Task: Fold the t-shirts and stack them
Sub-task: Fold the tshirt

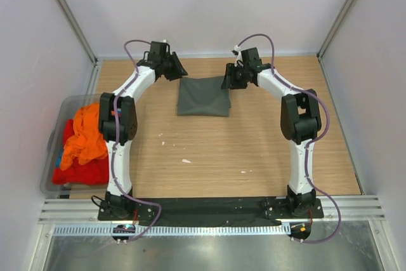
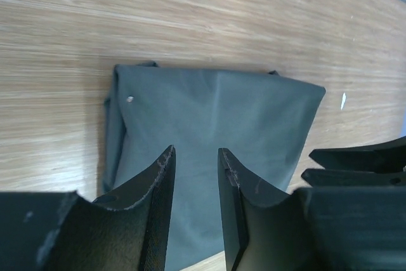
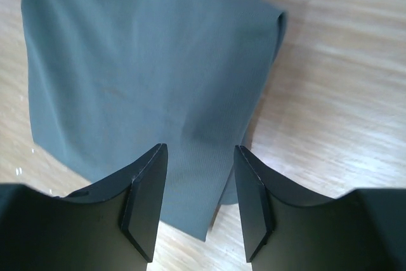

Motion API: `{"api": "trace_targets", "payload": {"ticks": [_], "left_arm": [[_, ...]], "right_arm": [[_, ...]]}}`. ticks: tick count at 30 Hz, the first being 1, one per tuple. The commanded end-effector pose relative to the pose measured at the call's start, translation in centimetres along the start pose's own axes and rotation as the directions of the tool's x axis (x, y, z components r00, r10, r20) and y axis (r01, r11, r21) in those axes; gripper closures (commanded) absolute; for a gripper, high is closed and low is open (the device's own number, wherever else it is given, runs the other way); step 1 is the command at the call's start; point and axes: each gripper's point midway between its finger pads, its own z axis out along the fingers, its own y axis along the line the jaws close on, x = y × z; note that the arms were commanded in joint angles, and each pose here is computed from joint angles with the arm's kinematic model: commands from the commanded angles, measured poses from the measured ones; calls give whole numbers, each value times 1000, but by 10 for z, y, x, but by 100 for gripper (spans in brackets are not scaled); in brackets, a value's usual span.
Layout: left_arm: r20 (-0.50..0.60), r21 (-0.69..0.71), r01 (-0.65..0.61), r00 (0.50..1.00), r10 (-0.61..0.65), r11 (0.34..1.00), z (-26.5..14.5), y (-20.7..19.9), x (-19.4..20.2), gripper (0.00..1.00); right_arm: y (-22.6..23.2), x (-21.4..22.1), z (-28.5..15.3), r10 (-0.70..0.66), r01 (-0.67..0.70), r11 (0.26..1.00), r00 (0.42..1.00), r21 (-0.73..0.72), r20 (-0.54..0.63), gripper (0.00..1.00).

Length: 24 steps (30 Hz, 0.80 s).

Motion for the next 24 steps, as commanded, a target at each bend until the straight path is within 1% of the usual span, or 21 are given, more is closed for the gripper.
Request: {"api": "trace_targets", "payload": {"ticks": [1, 4, 5, 6, 10, 13, 24], "left_arm": [[-1, 29, -43, 999, 43, 999, 18, 1, 1, 66], [-3, -4, -46, 999, 46, 999, 35, 14, 1, 66], [-4, -10, -44, 999, 44, 999, 40, 17, 0, 66], [-5, -13, -37, 999, 37, 999, 44, 20, -1, 66], [-11, -21, -1, 1000, 0, 1000, 63, 36, -4, 66], [-7, -19, 14, 1000, -14, 1000, 66, 40, -8, 66], [-21, 5, 23, 1000, -23, 1000, 71, 43, -2, 66]], "right_arm": [[16, 5, -12, -70, 67, 992, 997, -103, -27, 48], [19, 19, -8, -79, 70, 985, 995, -155, -56, 47], [19, 21, -7, -91, 81, 983, 994, -167, -53, 44], [18, 27, -5, -92, 80, 982, 994, -173, -63, 42], [12, 37, 4, -100, 85, 980, 992, -178, -76, 42], [10, 45, 12, -87, 68, 979, 992, -190, -96, 42], [6, 63, 18, -39, 24, 980, 997, -200, -72, 42]]}}
